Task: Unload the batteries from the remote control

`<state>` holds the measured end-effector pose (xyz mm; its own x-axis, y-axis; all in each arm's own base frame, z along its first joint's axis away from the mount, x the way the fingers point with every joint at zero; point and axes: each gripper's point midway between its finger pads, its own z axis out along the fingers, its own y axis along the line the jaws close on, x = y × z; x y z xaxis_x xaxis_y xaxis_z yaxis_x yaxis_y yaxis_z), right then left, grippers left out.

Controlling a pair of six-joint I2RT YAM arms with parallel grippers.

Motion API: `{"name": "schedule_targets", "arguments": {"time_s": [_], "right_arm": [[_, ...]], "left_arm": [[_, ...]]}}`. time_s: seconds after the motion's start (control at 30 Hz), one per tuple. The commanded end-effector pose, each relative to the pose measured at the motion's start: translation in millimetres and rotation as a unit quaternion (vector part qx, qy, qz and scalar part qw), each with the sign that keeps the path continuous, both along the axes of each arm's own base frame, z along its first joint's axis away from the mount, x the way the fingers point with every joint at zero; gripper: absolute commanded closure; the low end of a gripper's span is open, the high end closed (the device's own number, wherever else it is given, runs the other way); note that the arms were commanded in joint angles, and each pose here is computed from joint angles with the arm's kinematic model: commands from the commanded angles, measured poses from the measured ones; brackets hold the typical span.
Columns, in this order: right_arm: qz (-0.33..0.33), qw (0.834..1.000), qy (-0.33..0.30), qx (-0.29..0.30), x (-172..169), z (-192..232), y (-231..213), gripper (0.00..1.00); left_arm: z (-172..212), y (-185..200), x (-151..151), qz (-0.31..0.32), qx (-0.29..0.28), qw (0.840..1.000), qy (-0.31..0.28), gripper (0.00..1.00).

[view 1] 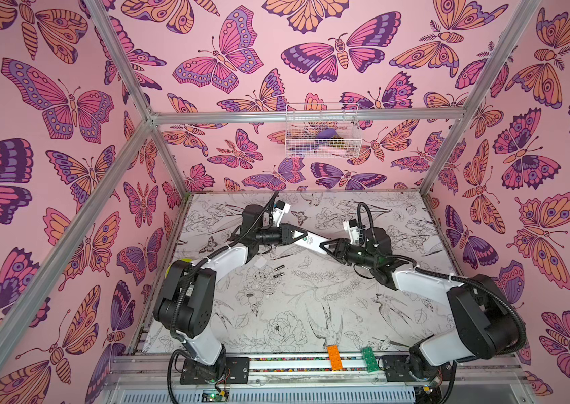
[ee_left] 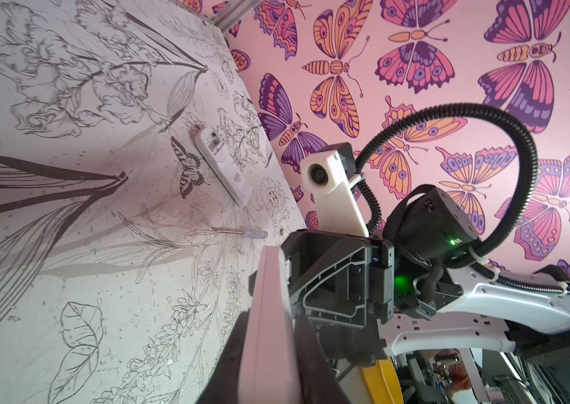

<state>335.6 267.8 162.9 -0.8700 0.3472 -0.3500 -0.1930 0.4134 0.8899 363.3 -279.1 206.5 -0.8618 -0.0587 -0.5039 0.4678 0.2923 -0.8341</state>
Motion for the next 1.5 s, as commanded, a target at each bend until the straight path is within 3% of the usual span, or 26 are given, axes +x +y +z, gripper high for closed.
{"name": "schedule_targets", "arguments": {"time_s": [0.0,0.1,0.43,0.77,1.1,1.47], "right_arm": [[-0.001,1.000,-0.013,0.003,7.2,6.1,1.6,0.69],[-0.004,1.000,-0.004,0.000,7.2,1.0,-3.7,0.71],[0.001,1.000,-0.014,-0.005,-4.0,6.5,-10.5,0.51],[0.003,1.000,0.004,-0.018,-16.5,-11.5,-21.3,0.53],[-0.001,0.999,0.036,-0.019,-24.0,-39.1,-24.5,0.58],[-0.017,0.993,0.041,-0.109,-48.4,-54.6,-54.7,0.58]], "left_arm": [[13.7,-10.4,-6.0,-0.029,-0.011,0.999,-0.030,1.00],[11.7,-9.2,-5.4,-0.026,-0.005,0.999,-0.035,1.00],[-7.0,-6.8,-2.1,-0.017,0.021,0.999,-0.022,1.00],[-42.2,-2.2,3.9,0.004,0.064,0.998,-0.012,1.00],[-62.9,-13.4,-3.4,-0.015,0.084,0.996,-0.001,1.00],[-98.6,-19.4,1.1,-0.018,0.102,0.994,0.041,1.00]]}}
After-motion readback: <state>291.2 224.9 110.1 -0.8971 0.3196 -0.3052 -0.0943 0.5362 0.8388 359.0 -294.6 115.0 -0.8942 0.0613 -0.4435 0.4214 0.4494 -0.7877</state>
